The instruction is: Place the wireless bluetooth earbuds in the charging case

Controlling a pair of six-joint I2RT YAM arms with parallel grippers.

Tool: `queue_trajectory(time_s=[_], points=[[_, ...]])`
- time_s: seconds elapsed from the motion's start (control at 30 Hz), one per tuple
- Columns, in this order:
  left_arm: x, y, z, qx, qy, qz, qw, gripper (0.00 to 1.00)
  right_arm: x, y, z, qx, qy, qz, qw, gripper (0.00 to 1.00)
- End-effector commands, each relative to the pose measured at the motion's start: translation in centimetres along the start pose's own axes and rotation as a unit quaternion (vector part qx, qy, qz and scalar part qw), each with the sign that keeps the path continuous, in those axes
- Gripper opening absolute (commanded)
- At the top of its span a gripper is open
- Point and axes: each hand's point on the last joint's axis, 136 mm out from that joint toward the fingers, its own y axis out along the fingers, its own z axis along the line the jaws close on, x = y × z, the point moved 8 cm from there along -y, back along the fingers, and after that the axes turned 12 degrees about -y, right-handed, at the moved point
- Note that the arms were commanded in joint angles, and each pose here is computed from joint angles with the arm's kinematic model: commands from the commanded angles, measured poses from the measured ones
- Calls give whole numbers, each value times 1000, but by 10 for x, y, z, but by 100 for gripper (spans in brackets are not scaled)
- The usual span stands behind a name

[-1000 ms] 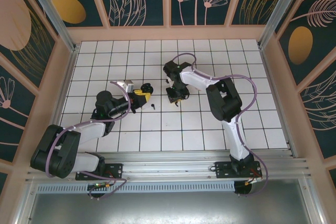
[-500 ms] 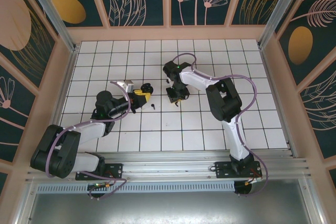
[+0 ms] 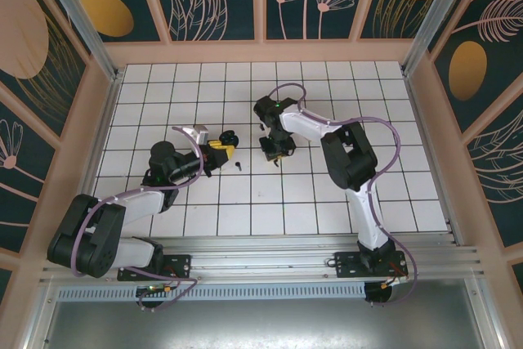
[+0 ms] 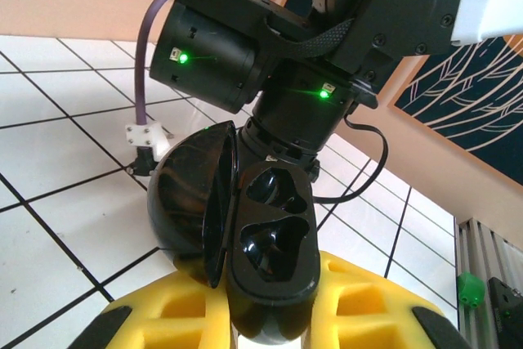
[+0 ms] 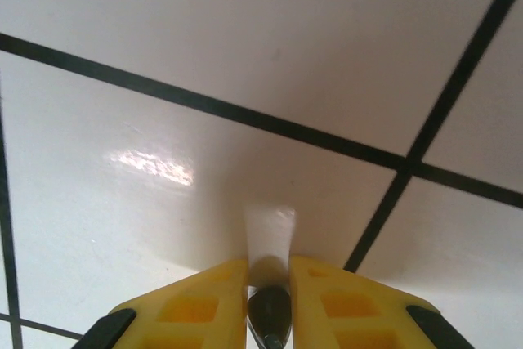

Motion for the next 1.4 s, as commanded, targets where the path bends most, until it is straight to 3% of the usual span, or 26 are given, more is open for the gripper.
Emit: queue_trajectory(time_s=[0.0,0.77,1.37], points=[[8,0,-2,4,22,-11,1000,16,-7,-19,3,-11,13,-20,1000,20],[8,9,5,-6,9,2,1000,14,-60,-16,-22,-1,90,-7,996,21],[6,10,9,0,5,10,1000,14,-59,-28,-23,17,98,-6,995,35]])
